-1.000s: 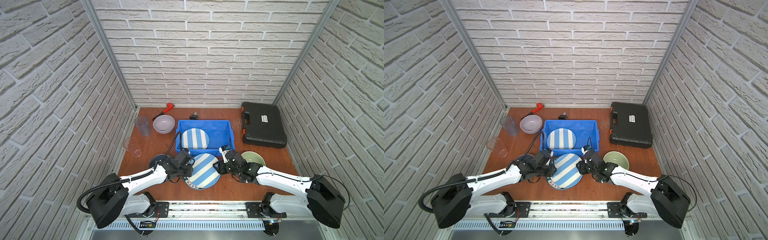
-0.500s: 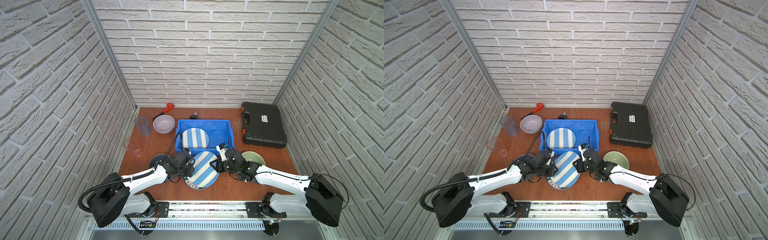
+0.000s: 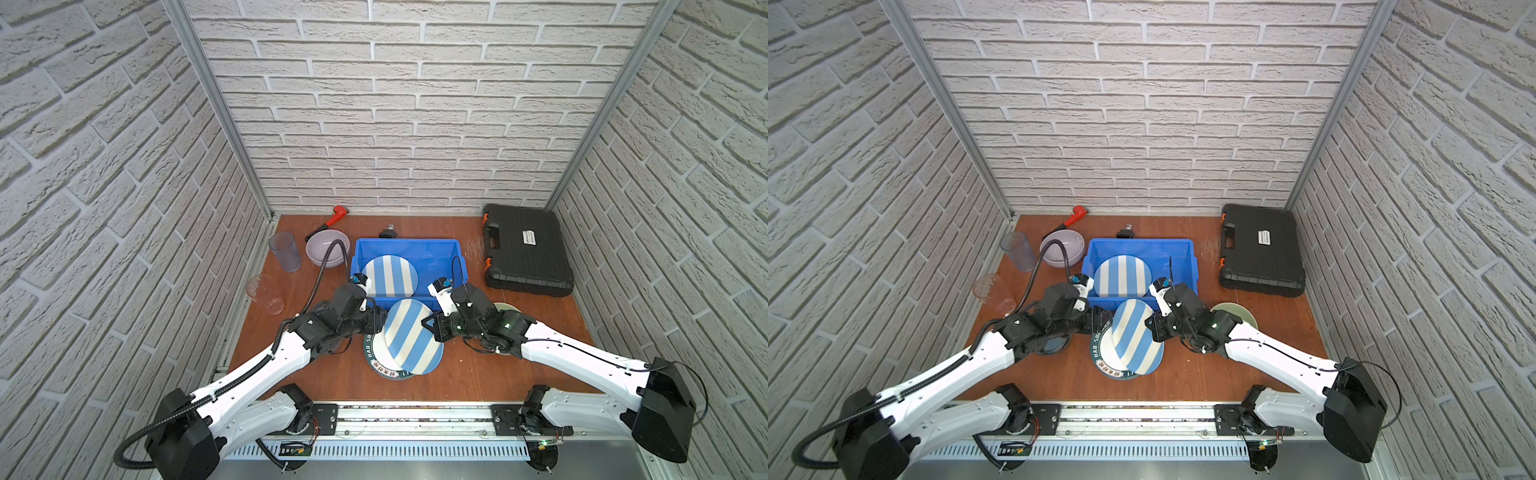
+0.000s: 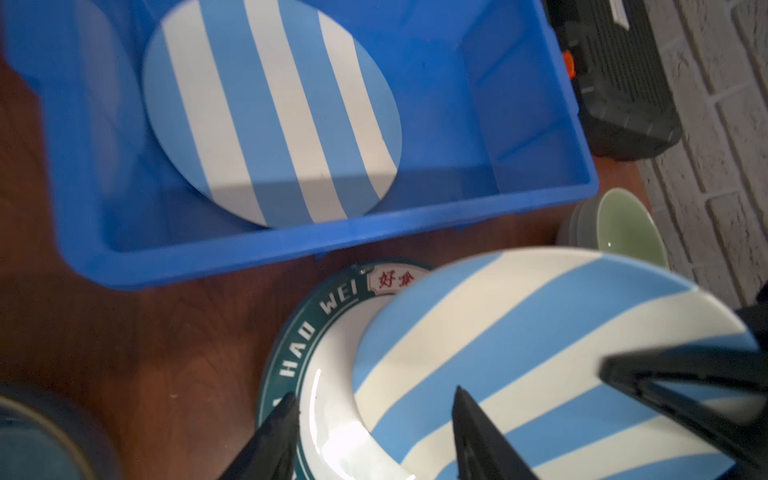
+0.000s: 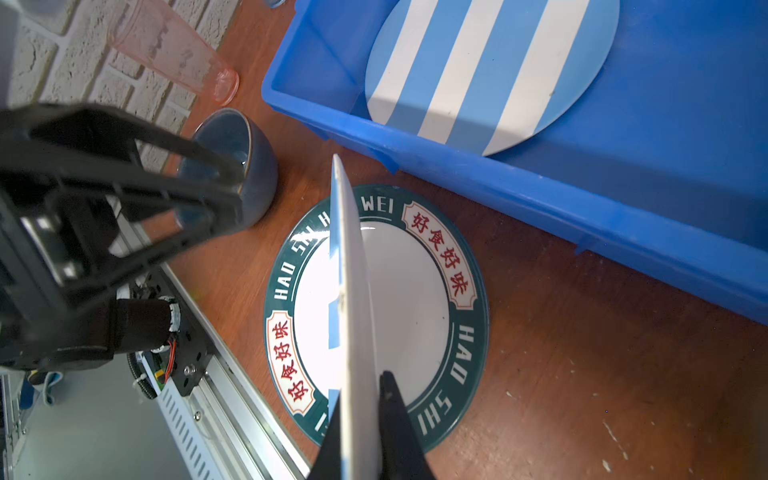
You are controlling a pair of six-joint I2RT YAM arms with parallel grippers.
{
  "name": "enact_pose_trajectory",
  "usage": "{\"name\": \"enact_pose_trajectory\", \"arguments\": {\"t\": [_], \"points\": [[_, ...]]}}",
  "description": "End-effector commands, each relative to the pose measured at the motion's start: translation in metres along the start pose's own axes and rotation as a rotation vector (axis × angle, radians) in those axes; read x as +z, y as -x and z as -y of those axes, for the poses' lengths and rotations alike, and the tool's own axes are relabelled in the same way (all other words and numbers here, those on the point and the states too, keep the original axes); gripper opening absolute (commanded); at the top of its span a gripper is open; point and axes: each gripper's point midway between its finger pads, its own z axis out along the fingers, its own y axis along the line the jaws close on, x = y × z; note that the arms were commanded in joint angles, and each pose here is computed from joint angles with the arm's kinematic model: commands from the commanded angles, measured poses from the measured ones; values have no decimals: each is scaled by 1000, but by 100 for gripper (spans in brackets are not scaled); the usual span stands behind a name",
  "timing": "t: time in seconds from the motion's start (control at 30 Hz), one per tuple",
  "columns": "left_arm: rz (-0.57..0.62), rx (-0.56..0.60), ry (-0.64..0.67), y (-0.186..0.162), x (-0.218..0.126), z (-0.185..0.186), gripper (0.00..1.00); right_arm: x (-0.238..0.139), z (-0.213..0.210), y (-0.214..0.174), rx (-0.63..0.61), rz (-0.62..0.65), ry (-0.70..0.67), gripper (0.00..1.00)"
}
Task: Place the mixed dishes into the plastic bin
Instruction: 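Lift the striped plate upright with the right gripper while left releases, then carry the upright striped plate over the blue bin with the right gripper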
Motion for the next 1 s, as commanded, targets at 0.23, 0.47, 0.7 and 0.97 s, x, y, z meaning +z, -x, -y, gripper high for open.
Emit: {"name": "enact_pose_trajectory", "arguments": {"t": [0.23, 0.47, 0.7, 0.97], "points": [[92, -81, 74, 53, -18, -47, 60, -56, -20, 83, -98, 164, 12, 6], [71, -57, 124, 68, -4, -65, 57, -54, -10, 140, -42, 313, -13, 6], [77, -70, 122, 79, 11, -75, 52, -26, 7, 187, -17, 396, -83, 6], [58, -66, 127, 86, 28, -79, 48, 11, 17, 219, 64, 432, -41, 6]]}}
